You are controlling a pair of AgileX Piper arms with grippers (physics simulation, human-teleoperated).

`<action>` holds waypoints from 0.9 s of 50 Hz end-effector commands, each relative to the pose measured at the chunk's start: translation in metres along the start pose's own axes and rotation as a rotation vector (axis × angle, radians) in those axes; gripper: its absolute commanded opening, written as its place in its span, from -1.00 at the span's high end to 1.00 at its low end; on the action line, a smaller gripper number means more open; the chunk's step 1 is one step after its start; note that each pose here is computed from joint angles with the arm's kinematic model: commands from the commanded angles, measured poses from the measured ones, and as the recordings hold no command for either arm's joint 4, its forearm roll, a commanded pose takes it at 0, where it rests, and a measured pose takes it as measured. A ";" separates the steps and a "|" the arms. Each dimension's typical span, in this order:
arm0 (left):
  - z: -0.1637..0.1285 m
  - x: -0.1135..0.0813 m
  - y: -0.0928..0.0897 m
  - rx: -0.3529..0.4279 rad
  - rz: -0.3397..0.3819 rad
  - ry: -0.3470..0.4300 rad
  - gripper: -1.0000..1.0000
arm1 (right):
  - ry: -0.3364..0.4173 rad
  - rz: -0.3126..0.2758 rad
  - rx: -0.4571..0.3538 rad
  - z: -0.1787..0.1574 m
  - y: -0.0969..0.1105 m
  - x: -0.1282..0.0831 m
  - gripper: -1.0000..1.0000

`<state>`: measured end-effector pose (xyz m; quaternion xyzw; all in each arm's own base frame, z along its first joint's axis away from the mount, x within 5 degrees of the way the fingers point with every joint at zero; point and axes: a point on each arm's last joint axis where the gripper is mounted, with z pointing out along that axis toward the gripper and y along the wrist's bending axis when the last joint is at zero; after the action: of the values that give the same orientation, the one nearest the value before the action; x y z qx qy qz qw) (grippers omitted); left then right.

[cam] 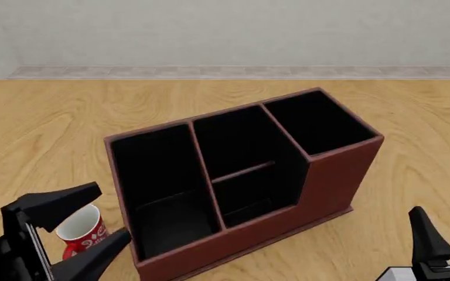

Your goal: Pick up the book and place it in the right compartment of the caddy.

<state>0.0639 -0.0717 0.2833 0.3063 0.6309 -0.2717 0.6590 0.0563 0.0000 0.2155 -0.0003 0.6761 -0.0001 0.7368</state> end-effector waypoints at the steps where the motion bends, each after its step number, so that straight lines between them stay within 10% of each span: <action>1: 0.025 0.005 -0.008 0.063 -0.008 0.023 -1.00 | 0.000 0.000 0.000 0.000 0.000 0.000 -1.00; 45: 0.089 0.001 -0.037 0.200 -0.002 0.036 -1.00 | 0.000 0.000 0.000 0.000 0.000 0.000 -1.00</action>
<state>0.0919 -0.1462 0.2798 0.3662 0.6164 -0.3177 0.6205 0.0563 0.0000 0.2155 -0.0003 0.6761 -0.0001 0.7368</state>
